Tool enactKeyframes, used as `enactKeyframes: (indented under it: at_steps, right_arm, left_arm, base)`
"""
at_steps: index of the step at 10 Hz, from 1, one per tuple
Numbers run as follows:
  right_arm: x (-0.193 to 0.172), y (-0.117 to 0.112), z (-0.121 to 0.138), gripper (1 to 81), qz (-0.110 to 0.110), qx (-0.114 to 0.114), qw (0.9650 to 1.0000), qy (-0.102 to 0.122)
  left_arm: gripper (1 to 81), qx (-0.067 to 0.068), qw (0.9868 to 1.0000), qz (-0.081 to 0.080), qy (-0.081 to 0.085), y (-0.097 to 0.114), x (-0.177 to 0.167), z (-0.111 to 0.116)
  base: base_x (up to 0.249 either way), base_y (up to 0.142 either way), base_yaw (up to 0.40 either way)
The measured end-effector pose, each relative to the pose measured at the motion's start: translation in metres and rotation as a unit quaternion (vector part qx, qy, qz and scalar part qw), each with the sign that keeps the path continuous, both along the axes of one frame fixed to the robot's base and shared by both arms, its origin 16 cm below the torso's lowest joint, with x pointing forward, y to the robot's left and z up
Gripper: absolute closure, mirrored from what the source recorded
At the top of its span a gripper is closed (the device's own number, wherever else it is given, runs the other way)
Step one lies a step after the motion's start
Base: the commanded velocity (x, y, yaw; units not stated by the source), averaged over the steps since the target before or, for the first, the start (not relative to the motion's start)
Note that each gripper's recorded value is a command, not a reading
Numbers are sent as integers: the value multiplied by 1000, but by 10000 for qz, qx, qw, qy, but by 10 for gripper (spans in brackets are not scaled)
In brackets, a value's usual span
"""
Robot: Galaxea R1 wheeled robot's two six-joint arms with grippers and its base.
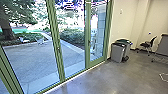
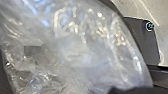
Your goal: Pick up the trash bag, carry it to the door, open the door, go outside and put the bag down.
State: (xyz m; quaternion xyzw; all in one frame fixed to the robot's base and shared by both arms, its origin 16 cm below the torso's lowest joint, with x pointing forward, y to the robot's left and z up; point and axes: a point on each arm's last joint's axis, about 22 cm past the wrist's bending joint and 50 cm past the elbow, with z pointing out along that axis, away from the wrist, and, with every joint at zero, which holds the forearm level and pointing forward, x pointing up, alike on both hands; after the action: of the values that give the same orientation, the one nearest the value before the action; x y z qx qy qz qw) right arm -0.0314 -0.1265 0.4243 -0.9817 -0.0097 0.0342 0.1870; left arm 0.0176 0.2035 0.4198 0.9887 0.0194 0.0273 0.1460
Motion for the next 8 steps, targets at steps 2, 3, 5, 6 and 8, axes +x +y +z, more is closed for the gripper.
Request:
enactKeyframes:
  at_steps: [2, 3, 5, 6, 8]
  right_arm:
    - [0, 0, 0, 10, 0, 0, 10000, 0]
    - [0, 0, 0, 10, 0, 0, 10000, 2]
    - [0, 0, 0, 10, 0, 0, 10000, 2]
    - [0, 0, 0, 10, 0, 0, 10000, 2]
    - [0, 0, 0, 10, -2, 2, 10000, 3]
  left_arm:
    - [811, 0, 10000, 0, -1, 0, 0, 0]
    - [811, 0, 10000, -2, 0, 0, 0, 0]
    - [811, 1, 10000, -1, -1, 0, 0, 0]
    - [811, 0, 10000, -2, 0, 0, 0, 0]
    - [811, 0, 10000, 0, 1, 0, 0, 0]
  base:
    - [169, -75, 0]
    - [170, -80, 0]
    - [170, -80, 0]
    - [169, -80, 0]
    - [169, -79, 0]
